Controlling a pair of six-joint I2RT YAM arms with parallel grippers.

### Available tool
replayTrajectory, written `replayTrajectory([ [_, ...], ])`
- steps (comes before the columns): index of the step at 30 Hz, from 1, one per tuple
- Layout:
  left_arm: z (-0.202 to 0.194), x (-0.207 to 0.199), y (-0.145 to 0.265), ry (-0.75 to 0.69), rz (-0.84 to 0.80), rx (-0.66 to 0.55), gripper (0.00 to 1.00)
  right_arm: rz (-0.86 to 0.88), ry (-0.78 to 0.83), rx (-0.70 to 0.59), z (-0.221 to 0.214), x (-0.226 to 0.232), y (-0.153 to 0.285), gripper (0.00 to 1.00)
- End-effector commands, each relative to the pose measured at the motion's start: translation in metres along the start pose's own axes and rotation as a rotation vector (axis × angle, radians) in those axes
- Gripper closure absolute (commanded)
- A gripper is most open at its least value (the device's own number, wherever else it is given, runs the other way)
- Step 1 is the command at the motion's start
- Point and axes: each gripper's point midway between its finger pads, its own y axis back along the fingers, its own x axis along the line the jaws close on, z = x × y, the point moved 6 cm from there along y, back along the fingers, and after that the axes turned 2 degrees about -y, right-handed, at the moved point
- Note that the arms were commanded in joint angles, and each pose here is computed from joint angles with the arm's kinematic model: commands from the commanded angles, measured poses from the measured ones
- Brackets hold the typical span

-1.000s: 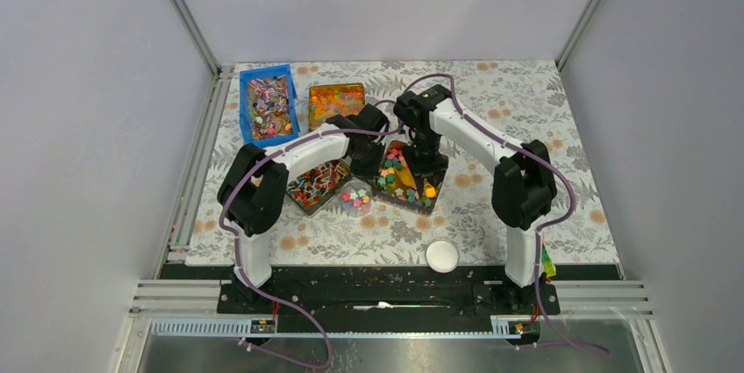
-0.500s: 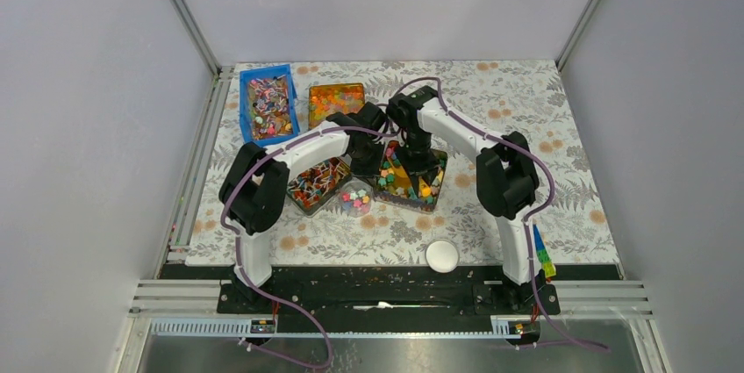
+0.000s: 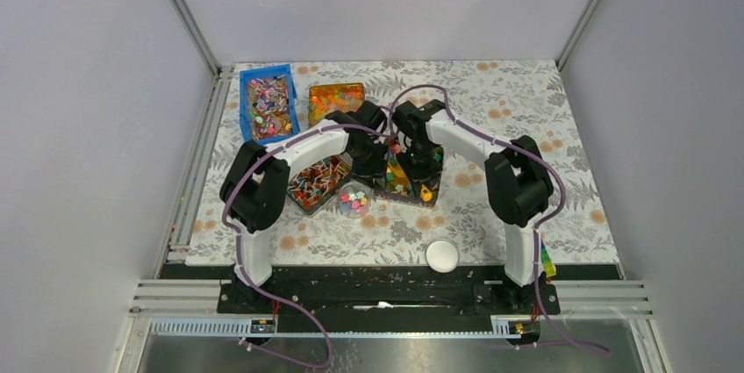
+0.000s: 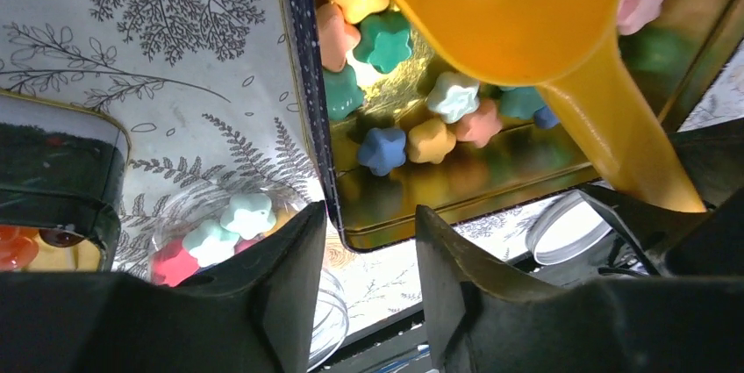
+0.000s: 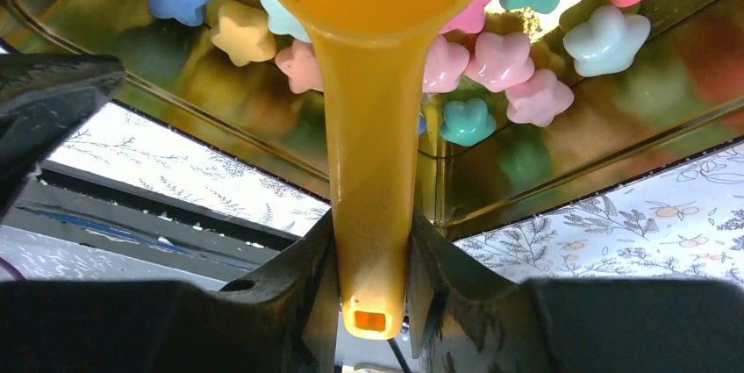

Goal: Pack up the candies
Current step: Scoop the fake candies from the storage box.

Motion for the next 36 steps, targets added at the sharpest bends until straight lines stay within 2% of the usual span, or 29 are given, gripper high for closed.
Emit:
replayTrajectory([
  [1,0.029,-0.009,0.029,0.065,-0.147,-0.141,0.54,0.014,0.055,-0.049,-0.003,-0.002,-0.007,1.0],
  [9,0.038,0.007,0.048,0.17,-0.193,-0.215,0.48,0.02,0.073,-0.086,-0.007,-0.003,-0.007,1.0],
  [13,0.042,0.011,0.06,0.192,-0.192,-0.264,0.42,0.019,0.081,-0.078,-0.013,-0.005,-0.007,1.0],
  [20,0.046,0.015,0.088,0.191,-0.183,-0.382,0.25,0.018,0.084,-0.116,-0.029,-0.008,-0.003,1.0],
  [36,0.03,0.026,0.112,0.187,-0.161,-0.482,0.08,-0.02,0.084,-0.203,-0.053,-0.018,0.01,1.0],
])
